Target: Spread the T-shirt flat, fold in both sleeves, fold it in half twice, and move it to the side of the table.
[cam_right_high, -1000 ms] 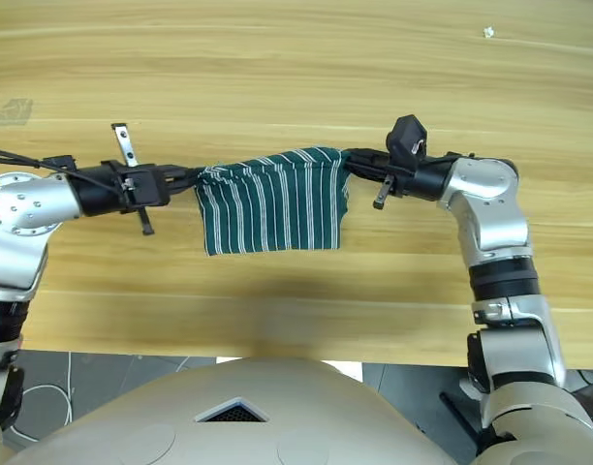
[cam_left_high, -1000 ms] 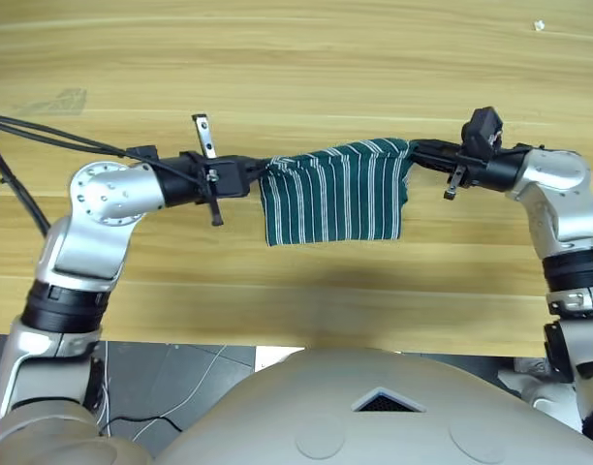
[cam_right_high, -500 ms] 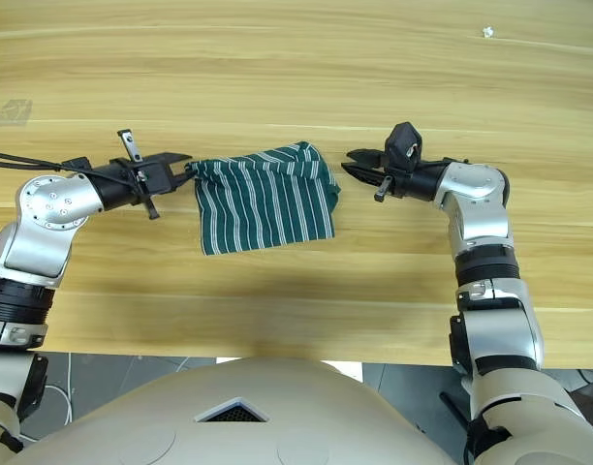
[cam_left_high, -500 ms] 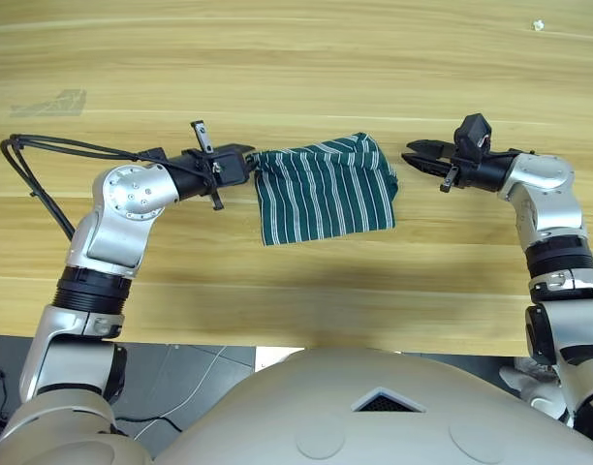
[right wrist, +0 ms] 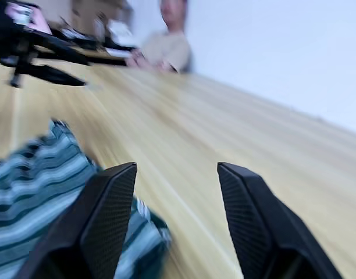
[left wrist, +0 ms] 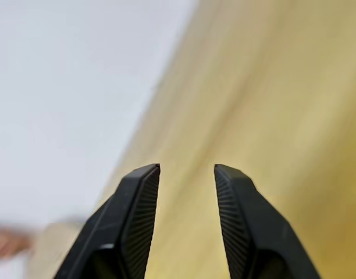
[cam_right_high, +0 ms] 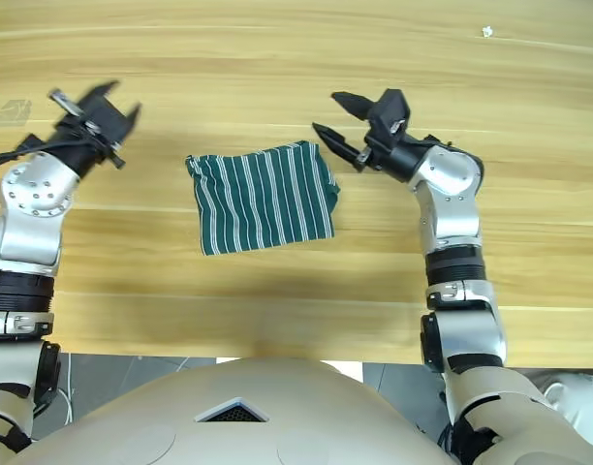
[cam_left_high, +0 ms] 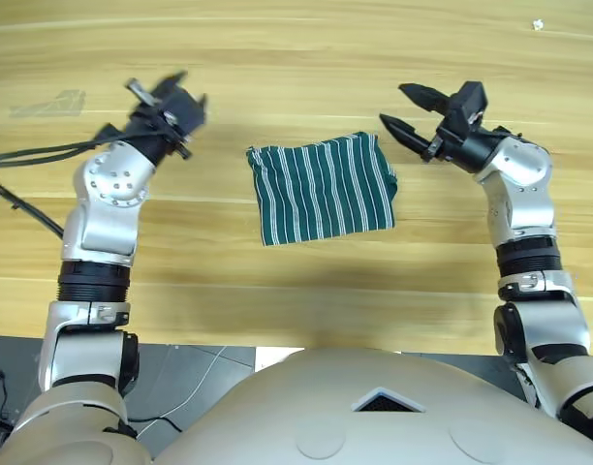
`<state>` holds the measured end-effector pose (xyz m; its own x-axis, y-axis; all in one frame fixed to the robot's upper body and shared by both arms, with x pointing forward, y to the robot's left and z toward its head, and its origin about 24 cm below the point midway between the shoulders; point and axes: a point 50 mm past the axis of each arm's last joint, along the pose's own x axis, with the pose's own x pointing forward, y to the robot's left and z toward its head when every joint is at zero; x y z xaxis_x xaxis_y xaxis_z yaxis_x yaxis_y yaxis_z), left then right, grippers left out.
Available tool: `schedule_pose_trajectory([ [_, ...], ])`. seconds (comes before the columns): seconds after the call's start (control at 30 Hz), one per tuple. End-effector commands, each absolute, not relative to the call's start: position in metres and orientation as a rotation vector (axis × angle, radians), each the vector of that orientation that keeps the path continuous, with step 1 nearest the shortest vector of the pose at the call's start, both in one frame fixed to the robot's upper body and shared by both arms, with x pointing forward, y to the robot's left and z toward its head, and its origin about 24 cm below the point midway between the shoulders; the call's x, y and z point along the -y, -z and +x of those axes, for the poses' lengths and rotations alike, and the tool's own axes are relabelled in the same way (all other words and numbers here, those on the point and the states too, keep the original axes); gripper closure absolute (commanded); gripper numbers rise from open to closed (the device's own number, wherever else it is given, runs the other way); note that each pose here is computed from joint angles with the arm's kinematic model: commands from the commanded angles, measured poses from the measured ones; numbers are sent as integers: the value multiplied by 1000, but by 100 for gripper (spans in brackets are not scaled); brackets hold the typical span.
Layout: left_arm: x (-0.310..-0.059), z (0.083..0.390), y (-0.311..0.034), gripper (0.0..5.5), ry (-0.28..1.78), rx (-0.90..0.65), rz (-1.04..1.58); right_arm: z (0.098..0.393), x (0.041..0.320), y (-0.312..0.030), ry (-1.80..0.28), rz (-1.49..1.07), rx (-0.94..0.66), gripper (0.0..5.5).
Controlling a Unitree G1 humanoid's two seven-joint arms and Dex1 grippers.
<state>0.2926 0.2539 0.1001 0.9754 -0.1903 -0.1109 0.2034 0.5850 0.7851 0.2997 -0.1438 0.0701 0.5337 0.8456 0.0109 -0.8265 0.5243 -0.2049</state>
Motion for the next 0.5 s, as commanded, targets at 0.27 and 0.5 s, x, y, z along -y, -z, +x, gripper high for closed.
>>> schedule_pose_trajectory([
  [0.27,-240,272,-122,378,29,166,746,314,72,-23,-1094,-910,170,292],
  [0.5,-225,275,-108,378,65,142,697,307,53,6,-1105,-1035,94,292],
])
